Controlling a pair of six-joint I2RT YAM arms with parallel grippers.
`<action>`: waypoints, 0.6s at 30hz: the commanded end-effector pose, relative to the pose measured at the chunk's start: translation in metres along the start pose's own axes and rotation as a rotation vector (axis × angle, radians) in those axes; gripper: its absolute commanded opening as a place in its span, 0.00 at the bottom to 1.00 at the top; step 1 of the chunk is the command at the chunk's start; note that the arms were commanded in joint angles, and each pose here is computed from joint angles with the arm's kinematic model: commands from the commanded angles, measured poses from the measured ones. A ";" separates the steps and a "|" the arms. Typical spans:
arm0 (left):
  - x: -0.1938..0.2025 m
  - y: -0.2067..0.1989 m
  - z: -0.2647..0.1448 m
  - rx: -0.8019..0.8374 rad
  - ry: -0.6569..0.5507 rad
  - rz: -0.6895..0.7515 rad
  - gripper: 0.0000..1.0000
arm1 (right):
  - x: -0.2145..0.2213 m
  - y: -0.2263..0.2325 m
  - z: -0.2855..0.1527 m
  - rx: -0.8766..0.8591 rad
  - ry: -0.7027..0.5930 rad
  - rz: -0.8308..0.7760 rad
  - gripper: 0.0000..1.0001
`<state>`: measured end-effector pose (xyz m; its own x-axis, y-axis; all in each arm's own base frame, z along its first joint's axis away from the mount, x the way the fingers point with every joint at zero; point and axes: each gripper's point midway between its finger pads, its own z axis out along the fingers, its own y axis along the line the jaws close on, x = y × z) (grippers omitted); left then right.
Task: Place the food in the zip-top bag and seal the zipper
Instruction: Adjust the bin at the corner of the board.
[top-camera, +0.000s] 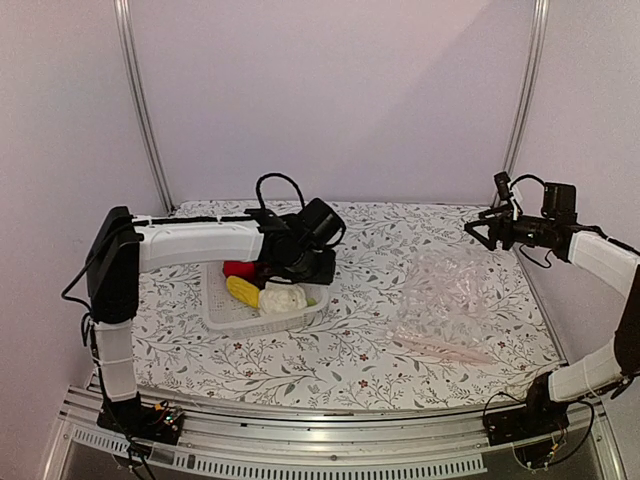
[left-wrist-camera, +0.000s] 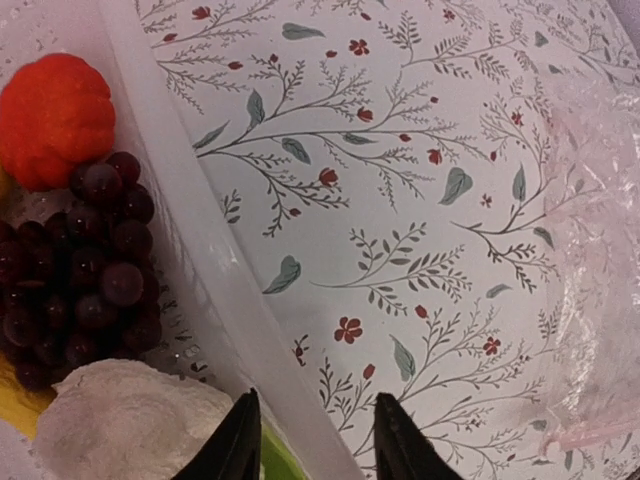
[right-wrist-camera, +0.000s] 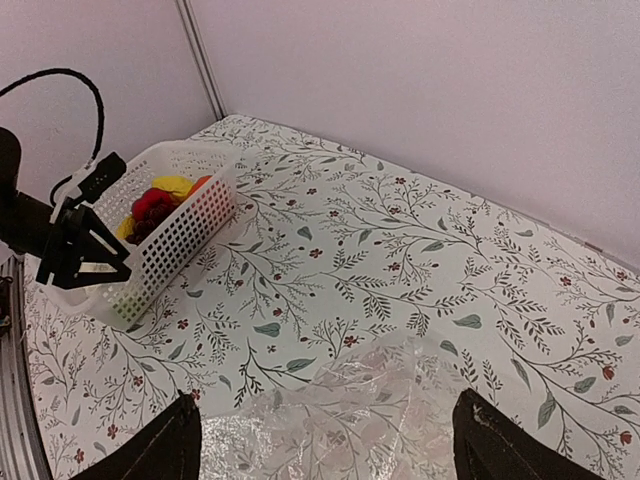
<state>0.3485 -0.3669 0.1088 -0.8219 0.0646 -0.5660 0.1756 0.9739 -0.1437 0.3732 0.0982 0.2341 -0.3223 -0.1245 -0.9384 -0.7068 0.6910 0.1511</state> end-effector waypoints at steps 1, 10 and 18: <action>-0.006 -0.023 -0.022 0.011 -0.043 0.148 0.51 | -0.003 0.000 0.004 -0.021 0.003 0.022 0.85; -0.042 0.118 -0.085 -0.306 -0.162 0.006 0.77 | -0.005 0.001 0.002 -0.019 0.000 0.015 0.85; 0.004 0.218 -0.072 -0.287 -0.057 -0.277 0.71 | -0.004 0.000 0.004 -0.024 0.006 0.020 0.85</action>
<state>0.3615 -0.1538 0.1659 -0.7370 -0.1308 -0.6631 -0.1754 0.9845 0.0007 0.3751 0.0986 0.2292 -0.3452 -0.1170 -0.9312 -0.7042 0.6882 0.1746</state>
